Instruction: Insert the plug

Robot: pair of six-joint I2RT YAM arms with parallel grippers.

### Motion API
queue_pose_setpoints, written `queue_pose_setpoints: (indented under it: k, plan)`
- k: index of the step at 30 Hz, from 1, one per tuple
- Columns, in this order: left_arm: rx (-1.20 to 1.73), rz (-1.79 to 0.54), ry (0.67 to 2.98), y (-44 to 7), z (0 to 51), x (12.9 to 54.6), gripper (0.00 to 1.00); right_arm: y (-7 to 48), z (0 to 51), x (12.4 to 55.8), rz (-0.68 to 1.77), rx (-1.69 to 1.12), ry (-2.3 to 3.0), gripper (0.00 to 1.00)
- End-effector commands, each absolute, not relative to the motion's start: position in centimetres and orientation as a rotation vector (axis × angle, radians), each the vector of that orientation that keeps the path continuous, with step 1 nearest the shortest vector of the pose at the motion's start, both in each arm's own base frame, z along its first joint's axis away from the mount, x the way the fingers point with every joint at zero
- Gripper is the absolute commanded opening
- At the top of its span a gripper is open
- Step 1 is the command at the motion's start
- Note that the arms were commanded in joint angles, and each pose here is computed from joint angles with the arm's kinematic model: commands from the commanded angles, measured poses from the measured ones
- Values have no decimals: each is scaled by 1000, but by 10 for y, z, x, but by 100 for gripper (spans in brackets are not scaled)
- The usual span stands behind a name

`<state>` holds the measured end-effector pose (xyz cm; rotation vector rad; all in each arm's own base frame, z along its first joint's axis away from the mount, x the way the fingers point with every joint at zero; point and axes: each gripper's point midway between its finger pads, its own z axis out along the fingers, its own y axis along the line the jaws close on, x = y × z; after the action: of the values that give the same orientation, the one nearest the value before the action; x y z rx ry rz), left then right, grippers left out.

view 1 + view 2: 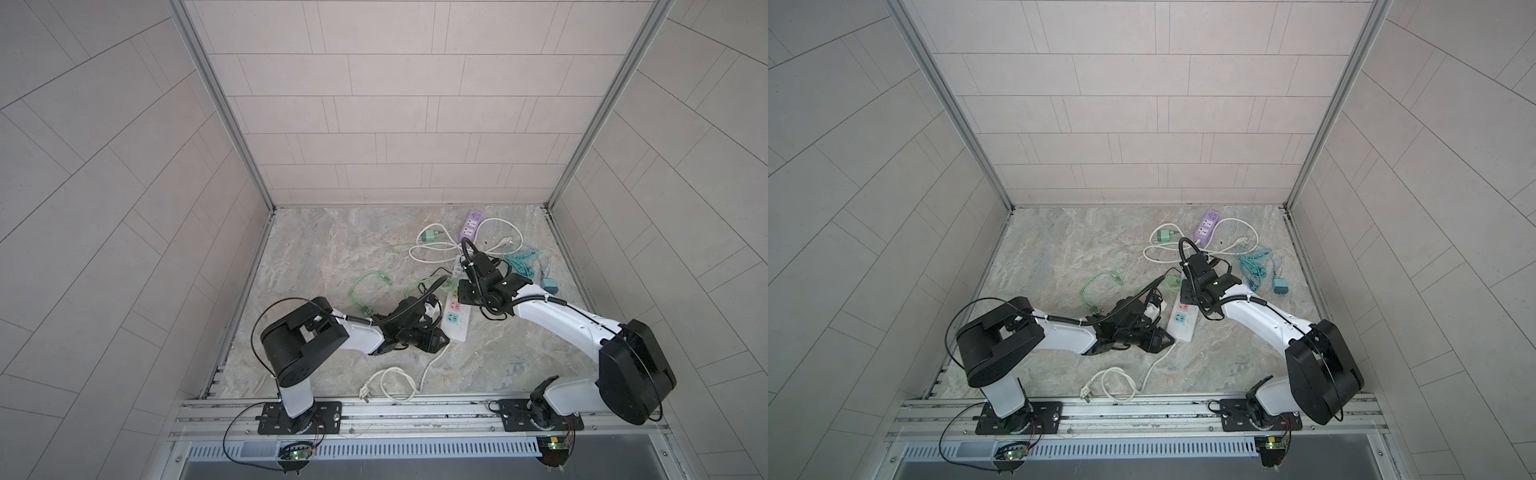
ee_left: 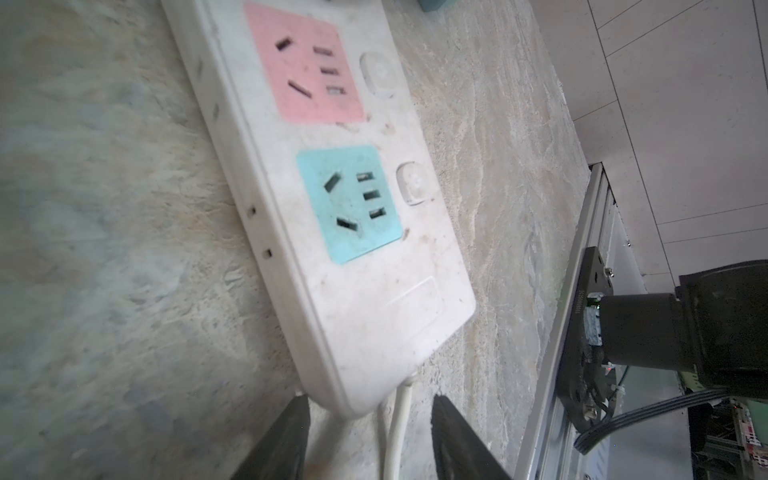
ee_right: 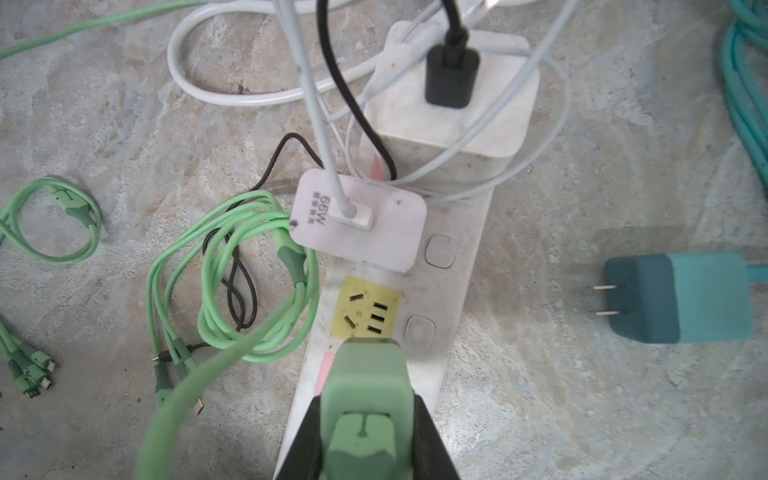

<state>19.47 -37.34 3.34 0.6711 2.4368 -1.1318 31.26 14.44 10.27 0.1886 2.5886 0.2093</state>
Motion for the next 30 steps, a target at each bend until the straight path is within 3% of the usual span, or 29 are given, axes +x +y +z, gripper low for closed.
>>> queue_pose_setpoints:
  k: [1, 7, 30]
  plan:
    - [670, -1108, 2387, -368, 48, 197, 56, 141, 102, 318, 184, 240, 2565, 0]
    - [612, -1018, 2353, -351, 51, 209, 60, 142, 99, 329, 160, 259, 2560, 0]
    - [471, -915, 2253, -312, 87, 231, 61, 127, 69, 334, 22, 371, 2560, 0]
